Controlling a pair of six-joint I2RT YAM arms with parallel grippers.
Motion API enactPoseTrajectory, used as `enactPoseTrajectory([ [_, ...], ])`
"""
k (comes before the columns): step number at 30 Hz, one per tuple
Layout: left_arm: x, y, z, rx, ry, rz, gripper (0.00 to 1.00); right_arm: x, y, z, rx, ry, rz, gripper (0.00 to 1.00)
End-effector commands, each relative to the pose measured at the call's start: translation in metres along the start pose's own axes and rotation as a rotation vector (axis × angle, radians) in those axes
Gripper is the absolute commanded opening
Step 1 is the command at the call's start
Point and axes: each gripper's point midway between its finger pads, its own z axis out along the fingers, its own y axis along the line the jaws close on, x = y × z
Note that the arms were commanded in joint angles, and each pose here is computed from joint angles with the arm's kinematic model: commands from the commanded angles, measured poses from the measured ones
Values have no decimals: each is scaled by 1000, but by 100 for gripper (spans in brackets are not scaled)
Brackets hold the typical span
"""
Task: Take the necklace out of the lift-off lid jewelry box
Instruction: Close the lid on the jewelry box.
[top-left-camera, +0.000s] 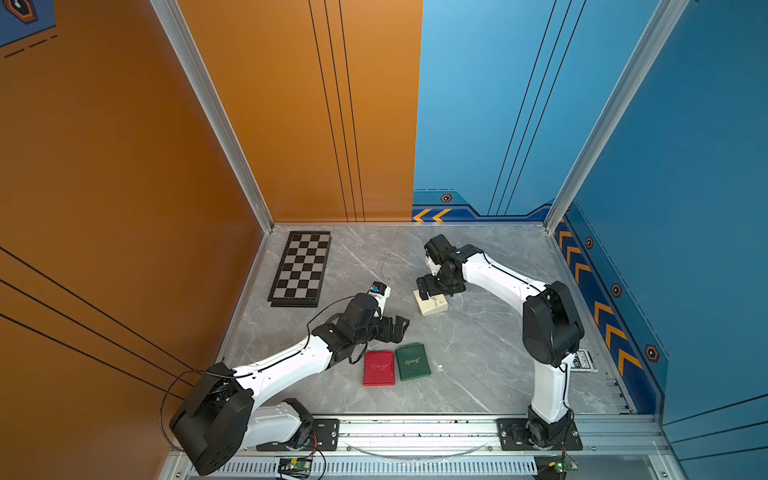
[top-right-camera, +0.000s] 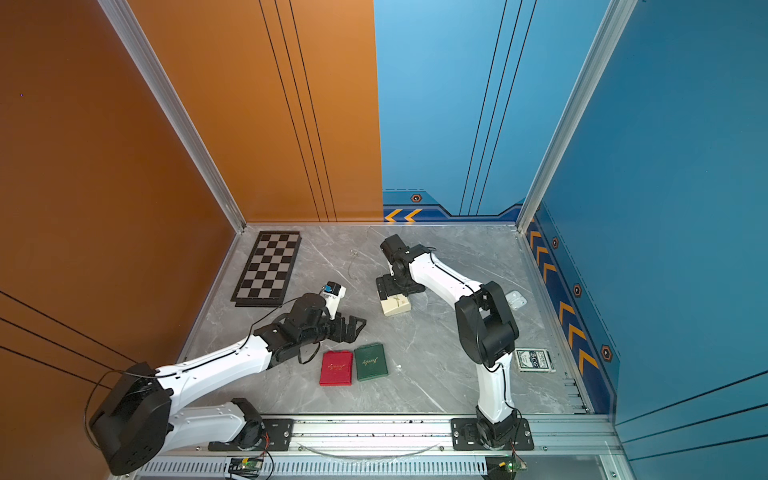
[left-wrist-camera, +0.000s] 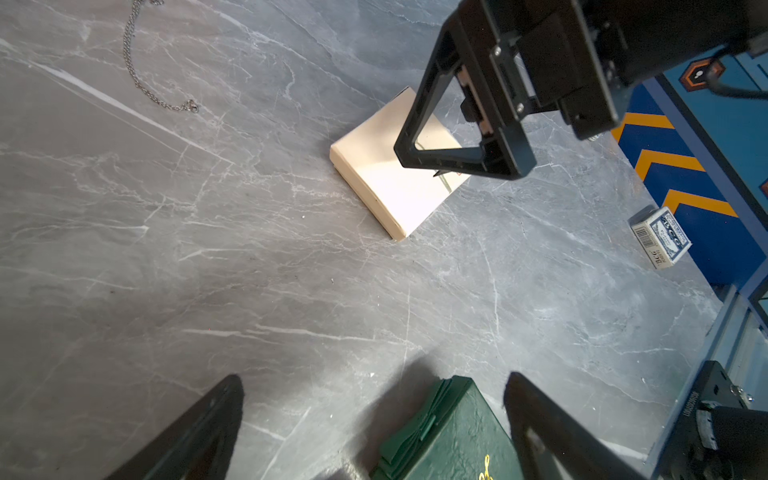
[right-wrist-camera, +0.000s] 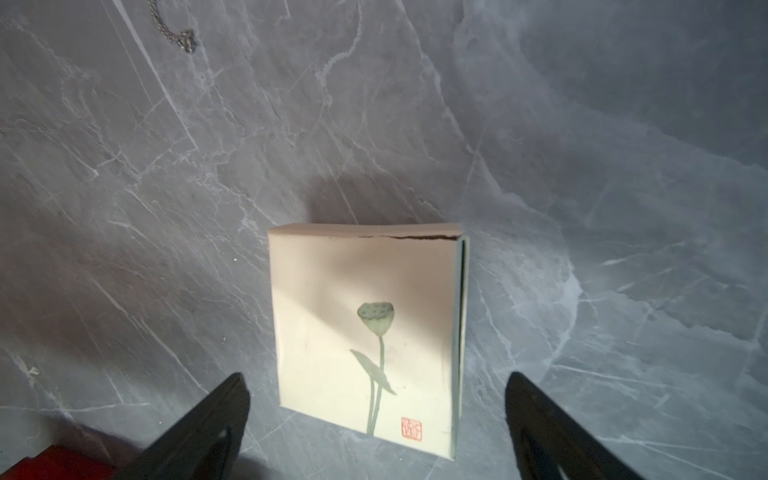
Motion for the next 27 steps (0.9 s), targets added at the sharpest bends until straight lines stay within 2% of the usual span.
enactPoseTrajectory([
  [1,-6,1,-9,-4,-29,0,98,-2,-7,-11,127,-59,-9,99],
  [14,-2,9,-21,-18,-48,-14,99,-4,6,3,237,-73,-92,100],
  [27,-1,10,-21,-18,-46,-16,99,-8,9,19,244,-52,-114,100],
])
